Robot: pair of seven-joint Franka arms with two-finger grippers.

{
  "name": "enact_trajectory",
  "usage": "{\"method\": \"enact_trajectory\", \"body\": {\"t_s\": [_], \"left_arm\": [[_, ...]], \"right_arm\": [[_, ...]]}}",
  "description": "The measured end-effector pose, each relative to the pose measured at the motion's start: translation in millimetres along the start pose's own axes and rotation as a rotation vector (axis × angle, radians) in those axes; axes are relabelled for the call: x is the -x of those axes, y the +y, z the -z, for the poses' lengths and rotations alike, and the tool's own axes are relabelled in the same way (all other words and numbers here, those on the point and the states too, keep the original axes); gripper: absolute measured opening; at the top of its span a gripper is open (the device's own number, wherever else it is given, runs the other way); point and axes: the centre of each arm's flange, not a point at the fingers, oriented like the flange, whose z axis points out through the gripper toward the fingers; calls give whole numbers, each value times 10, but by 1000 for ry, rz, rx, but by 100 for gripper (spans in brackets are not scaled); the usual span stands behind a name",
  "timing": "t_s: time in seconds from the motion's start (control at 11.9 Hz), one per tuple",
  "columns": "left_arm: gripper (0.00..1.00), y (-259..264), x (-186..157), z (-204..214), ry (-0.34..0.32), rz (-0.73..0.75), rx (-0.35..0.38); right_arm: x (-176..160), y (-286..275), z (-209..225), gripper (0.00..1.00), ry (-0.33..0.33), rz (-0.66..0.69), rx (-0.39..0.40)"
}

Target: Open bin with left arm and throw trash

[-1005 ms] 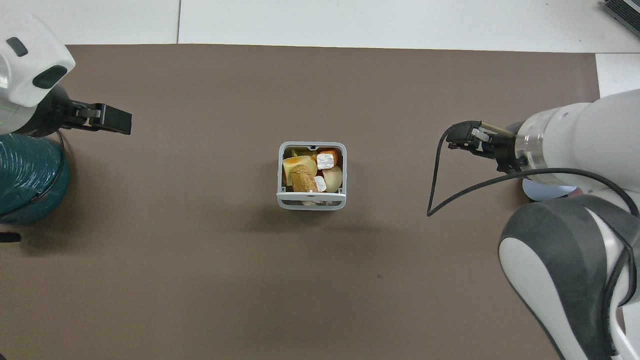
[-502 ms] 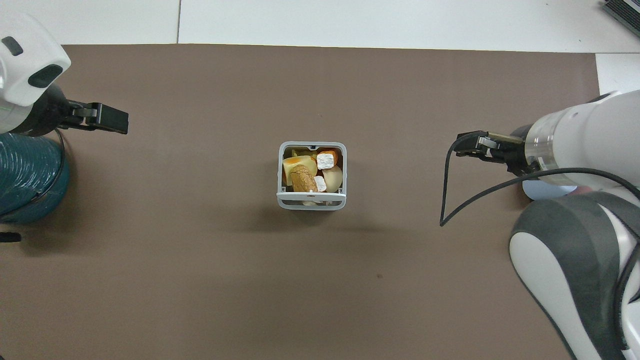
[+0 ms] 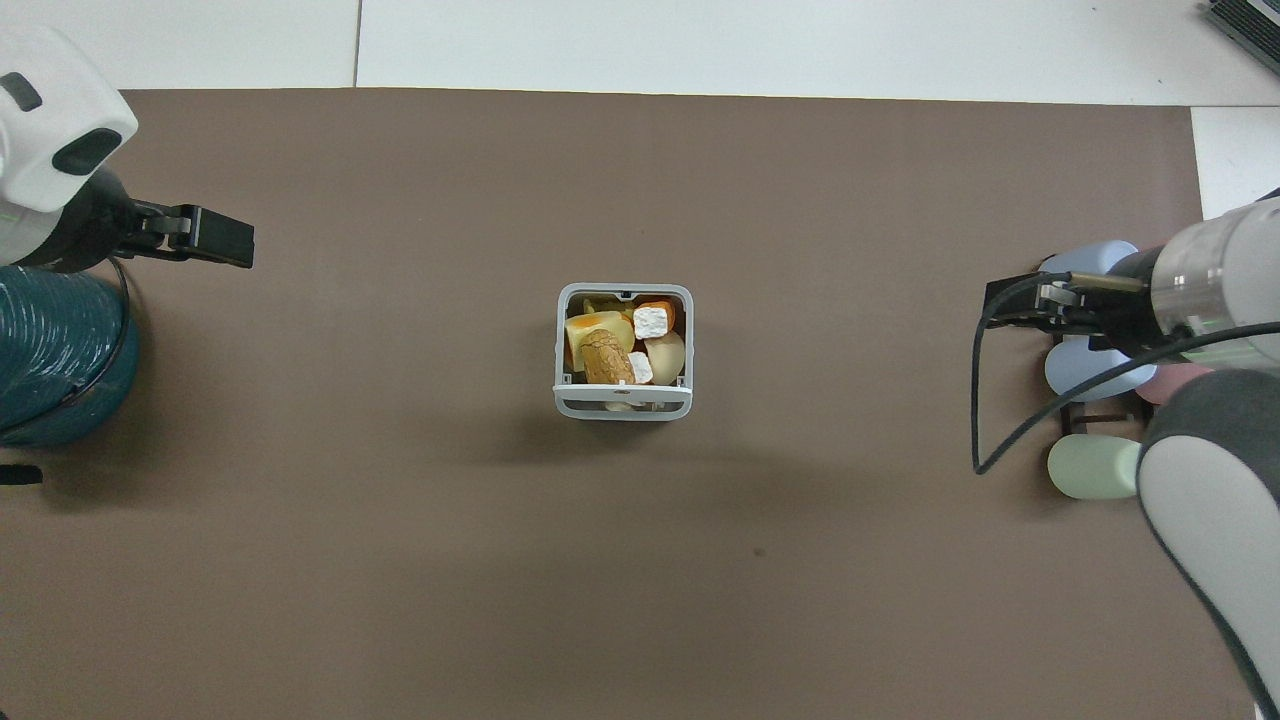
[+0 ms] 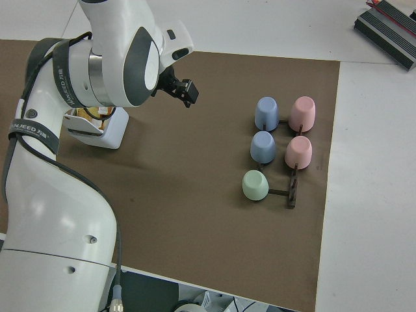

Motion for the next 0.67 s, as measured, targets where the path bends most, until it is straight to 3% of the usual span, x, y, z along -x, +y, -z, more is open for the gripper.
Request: {"method": "enact_trajectory", "body": {"t_s": [0.25, 0.67], "left_arm": [[100, -1, 0, 0, 0, 0, 0], [100, -31, -1, 0, 0, 5, -2]], "right_arm": [[-1, 325, 196, 100, -34, -12, 29], [-27, 522, 518, 100, 3, -37, 67]]}}
